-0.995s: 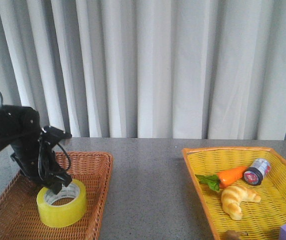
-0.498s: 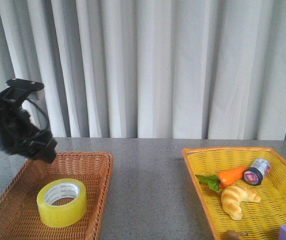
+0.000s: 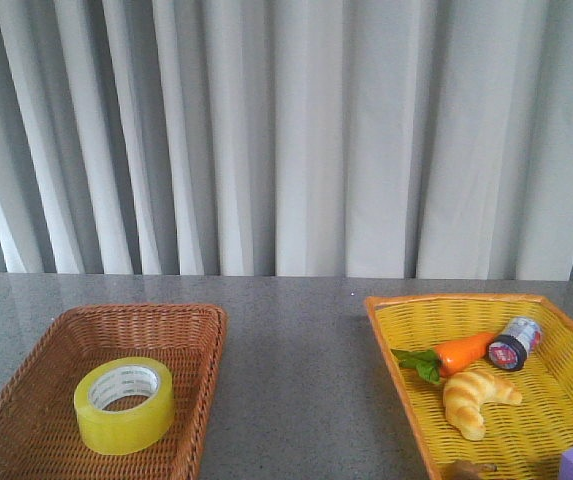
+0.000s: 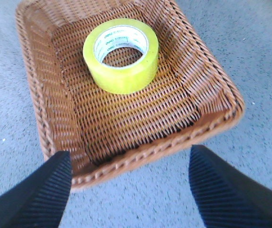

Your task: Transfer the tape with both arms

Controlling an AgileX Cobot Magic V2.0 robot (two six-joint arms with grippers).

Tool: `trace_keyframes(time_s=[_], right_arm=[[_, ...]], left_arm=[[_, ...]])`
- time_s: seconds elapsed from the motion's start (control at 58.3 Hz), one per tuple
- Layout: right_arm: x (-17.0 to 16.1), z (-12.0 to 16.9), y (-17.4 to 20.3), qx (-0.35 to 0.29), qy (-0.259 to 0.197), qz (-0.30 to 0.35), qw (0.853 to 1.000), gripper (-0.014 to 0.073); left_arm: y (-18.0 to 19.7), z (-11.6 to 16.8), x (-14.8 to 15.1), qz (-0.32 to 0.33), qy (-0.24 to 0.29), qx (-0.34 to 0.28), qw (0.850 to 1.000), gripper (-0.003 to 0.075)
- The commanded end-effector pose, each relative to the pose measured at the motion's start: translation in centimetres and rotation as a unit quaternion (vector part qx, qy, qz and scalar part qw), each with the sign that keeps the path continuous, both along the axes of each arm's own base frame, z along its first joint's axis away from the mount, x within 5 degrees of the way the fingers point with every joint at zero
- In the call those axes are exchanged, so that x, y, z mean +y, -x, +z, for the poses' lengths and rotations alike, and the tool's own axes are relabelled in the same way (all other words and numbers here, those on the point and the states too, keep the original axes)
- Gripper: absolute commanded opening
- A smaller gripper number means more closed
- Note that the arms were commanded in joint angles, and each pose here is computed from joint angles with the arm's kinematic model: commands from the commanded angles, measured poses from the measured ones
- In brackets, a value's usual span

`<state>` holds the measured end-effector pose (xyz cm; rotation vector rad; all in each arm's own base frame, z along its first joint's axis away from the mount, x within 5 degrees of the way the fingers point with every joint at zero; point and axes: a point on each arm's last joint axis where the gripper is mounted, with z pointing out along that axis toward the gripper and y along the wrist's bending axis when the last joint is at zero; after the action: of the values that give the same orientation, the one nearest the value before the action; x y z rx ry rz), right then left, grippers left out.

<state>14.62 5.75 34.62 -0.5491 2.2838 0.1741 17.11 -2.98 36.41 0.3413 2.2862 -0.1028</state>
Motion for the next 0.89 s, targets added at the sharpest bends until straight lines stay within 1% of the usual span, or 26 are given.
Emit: trace_keyframes(time_s=[0.0, 0.017, 0.154, 0.257, 0.343, 0.412, 0.463, 0.498, 0.601, 0.704, 0.824, 0.875], right_arm=[[0.0, 1.2, -0.2, -0.036, -0.014, -0.002, 0.999, 0.0379], [0.0, 1.2, -0.2, -0.036, -0.014, -0.002, 0.999, 0.0379], [0.0, 1.2, -0.2, -0.039, -0.015, -0.002, 0.999, 0.0379], [0.0, 1.2, -0.2, -0.039, -0.015, -0.002, 0.999, 0.0379], [0.0, 1.2, -0.2, -0.039, -0.015, -0.002, 0.999, 0.0374], [0.0, 1.2, -0.2, -0.038, -0.015, -0.003, 0.999, 0.0347], [0.0, 1.2, -0.2, -0.038, -0.015, -0.003, 0.999, 0.0314], [0.0, 1.2, -0.2, -0.038, -0.015, -0.003, 0.999, 0.0289], [0.0, 1.2, -0.2, -0.037, -0.015, -0.003, 0.999, 0.0206], [0.0, 1.2, -0.2, -0.036, -0.015, -0.003, 0.999, 0.0106], [0.0, 1.2, -0.2, -0.036, -0.014, -0.002, 0.999, -0.0001], [0.0, 1.2, -0.2, -0.037, -0.014, -0.002, 0.999, -0.0014]], left_arm=[[3.0, 0.5, 0.4, 0.01, 0.024, -0.101, 0.995, 0.0513], [3.4, 0.0, 0.4, 0.011, 0.025, -0.102, 0.994, 0.0513], [6.7, -1.9, 0.9, 0.017, 0.035, -0.164, 0.986, 0.0512], [8.0, -3.2, 1.1, 0.02, 0.044, -0.193, 0.98, 0.0484], [8.4, -4.1, 1.1, 0.021, 0.051, -0.194, 0.98, 0.042], [8.4, -4.6, 1.0, 0.021, 0.06, -0.183, 0.981, 0.0346], [8.4, -4.8, 0.9, 0.021, 0.068, -0.179, 0.981, 0.0286], [8.3, -4.8, 0.9, 0.021, 0.068, -0.176, 0.982, 0.0232], [8.3, -4.8, 0.9, 0.021, 0.068, -0.176, 0.982, 0.0099], [8.3, -4.8, 0.9, 0.021, 0.067, -0.176, 0.982, -0.0009], [8.3, -4.8, 0.9, 0.021, 0.067, -0.177, 0.982, -0.0007], [8.3, -4.8, 0.9, 0.021, 0.067, -0.177, 0.982, -0.0007]])
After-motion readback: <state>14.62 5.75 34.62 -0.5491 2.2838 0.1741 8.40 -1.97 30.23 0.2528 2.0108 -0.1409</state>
